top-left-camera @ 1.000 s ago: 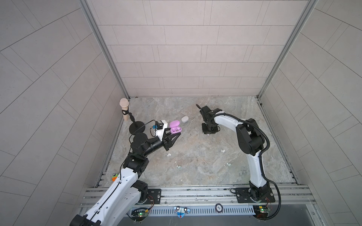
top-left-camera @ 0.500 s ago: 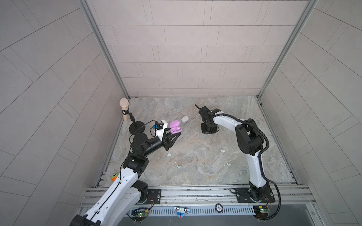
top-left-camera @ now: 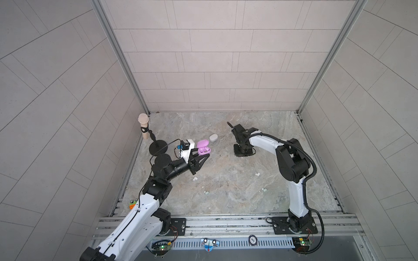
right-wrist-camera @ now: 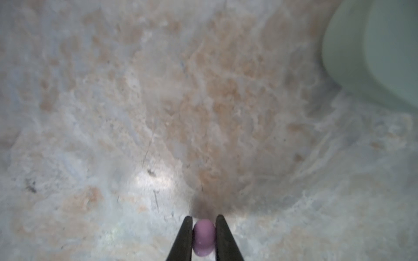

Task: Insert wireless bluetooth earbuds into charging case
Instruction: Pick up the wireless bluetooth earbud from the center of the table, then insert the wireless bluetooth earbud into the charging case.

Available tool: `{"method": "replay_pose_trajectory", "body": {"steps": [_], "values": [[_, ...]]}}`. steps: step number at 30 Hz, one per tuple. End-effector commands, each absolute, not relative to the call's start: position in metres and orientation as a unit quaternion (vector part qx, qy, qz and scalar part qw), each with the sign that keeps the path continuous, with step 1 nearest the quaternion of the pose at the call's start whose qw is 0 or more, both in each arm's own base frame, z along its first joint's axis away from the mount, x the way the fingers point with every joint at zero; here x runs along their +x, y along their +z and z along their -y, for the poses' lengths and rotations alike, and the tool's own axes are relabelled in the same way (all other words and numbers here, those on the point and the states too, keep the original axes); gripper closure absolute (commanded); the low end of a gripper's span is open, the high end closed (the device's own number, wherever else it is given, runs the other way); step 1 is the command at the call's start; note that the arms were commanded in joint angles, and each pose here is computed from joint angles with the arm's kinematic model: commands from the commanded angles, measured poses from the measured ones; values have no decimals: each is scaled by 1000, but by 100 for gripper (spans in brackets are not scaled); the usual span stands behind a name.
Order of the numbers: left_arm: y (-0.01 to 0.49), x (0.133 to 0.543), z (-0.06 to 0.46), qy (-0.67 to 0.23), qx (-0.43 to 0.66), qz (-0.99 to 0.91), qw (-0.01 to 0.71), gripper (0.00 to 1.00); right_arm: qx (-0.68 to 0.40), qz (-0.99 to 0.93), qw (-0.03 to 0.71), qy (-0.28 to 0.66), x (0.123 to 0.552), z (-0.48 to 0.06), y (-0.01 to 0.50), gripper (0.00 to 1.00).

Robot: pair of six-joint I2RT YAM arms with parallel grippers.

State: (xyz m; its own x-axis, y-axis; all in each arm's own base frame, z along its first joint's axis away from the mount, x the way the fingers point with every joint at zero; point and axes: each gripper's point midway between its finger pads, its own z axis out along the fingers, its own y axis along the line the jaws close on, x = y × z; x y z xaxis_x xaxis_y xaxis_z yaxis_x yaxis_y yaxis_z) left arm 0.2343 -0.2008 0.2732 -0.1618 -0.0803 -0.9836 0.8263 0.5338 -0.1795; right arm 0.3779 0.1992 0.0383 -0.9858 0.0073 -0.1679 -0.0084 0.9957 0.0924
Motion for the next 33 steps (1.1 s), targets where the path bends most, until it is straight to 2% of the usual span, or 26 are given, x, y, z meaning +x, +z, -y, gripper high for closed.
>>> {"method": "replay_pose_trajectory", "body": {"steps": [1,16,23,33], "values": [[285,229,209,-396,298,-634,594,78,-3,-988,115,100,370,-208,82,87],[293,206,261,-441,343,-589,585,77,-36,-943,183,274,273,-192,233,87],[294,209,289,-446,367,-572,583,76,-24,-887,252,386,253,-204,304,87],[307,213,320,-452,398,-544,585,77,-30,-826,294,480,231,-243,355,86]]}}
